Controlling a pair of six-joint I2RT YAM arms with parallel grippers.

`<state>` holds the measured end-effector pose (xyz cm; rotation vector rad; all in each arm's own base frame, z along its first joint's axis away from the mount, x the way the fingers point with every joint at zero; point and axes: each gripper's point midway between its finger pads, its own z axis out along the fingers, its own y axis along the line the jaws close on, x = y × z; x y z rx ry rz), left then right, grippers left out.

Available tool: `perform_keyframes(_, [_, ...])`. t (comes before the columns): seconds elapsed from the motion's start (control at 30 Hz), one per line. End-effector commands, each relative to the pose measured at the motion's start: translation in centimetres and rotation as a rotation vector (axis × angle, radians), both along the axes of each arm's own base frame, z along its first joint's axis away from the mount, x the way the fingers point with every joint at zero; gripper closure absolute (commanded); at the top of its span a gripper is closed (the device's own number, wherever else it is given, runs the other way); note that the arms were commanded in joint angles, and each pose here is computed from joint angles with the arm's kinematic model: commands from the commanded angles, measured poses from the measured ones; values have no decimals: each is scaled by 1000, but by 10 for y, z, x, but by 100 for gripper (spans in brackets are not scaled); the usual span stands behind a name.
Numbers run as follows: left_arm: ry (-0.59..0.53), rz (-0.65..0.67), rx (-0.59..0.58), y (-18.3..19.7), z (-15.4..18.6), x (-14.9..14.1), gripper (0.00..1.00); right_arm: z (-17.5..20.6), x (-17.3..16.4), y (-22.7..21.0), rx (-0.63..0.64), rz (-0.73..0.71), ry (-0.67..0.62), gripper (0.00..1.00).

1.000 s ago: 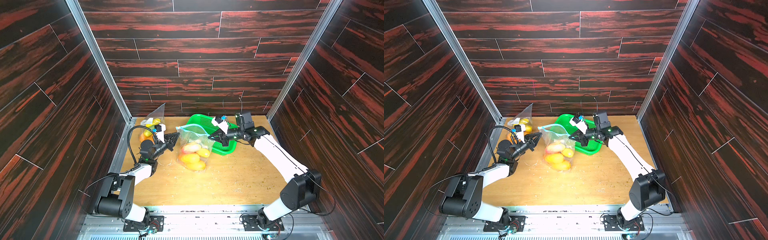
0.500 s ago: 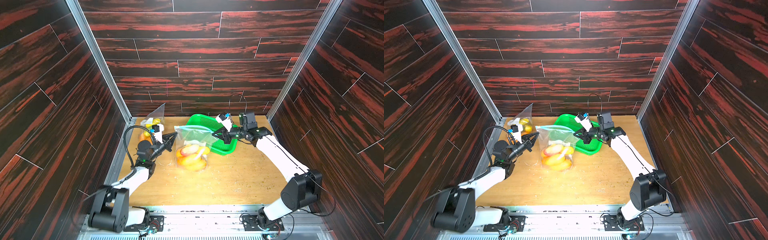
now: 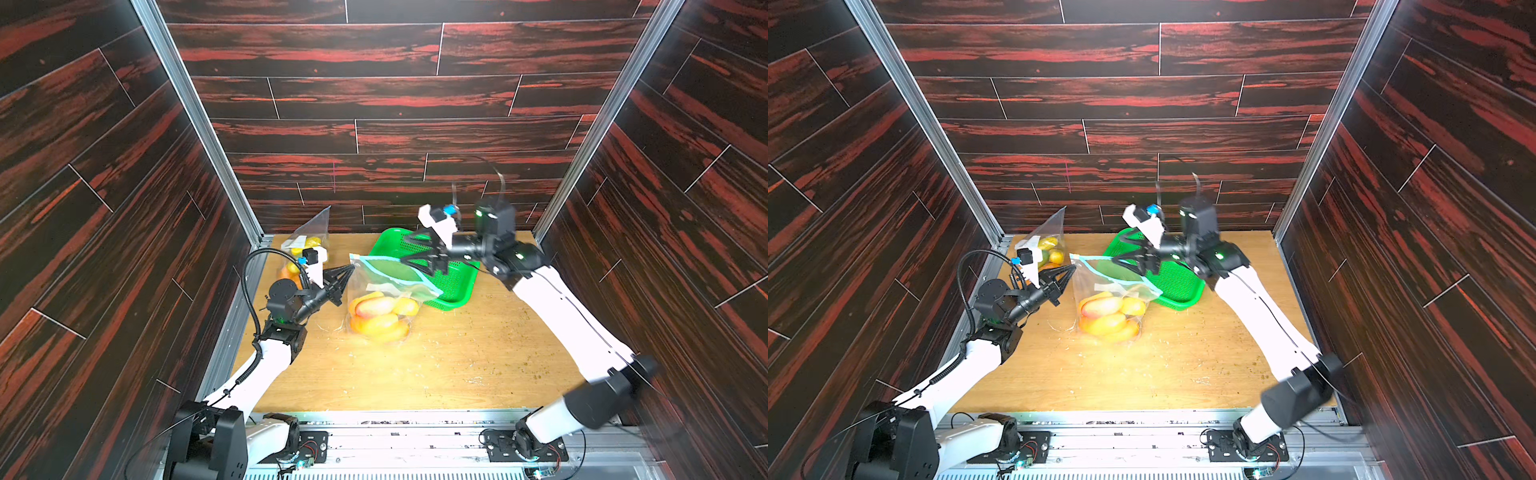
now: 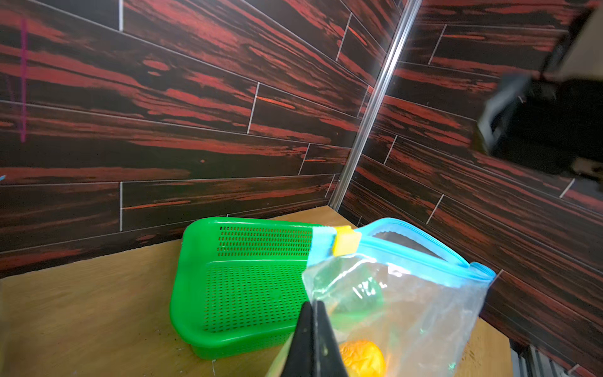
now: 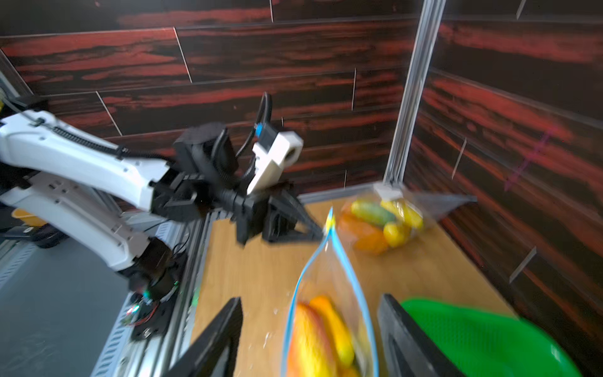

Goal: Place the mango in a zip-top bag and seal the zipper
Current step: Zip the zipper on the zipper food storage bag.

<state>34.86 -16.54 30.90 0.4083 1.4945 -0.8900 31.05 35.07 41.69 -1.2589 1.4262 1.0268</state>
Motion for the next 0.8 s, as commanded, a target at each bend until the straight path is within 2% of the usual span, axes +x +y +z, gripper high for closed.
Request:
perform_keyframes(0.0, [-86, -35, 23, -7, 24, -11, 100, -46, 17, 32, -134, -44, 104, 29])
perform_keyframes(0.17, [-67, -11, 38, -6, 20, -9, 100, -71, 41, 57, -214, -109, 203, 28])
perform_keyframes(0.27, [-59, -1, 44, -6, 17, -7, 100, -79, 42, 64, -226, -102, 228, 28])
perform_keyframes(0.33, [-54, 1, 44, -6, 16, -7, 100, -81, 42, 66, -221, -89, 237, 32])
perform_keyframes(0.57, [-40, 3, 52, -7, 10, -5, 100, -80, 40, 73, -201, -49, 259, 68])
perform_keyframes(0.67, [-35, 9, 53, -6, 9, -4, 100, -84, 36, 77, -208, -30, 259, 68])
perform_keyframes(0.77, [-31, 18, 53, -5, 8, -3, 100, -85, 33, 79, -214, -7, 263, 63])
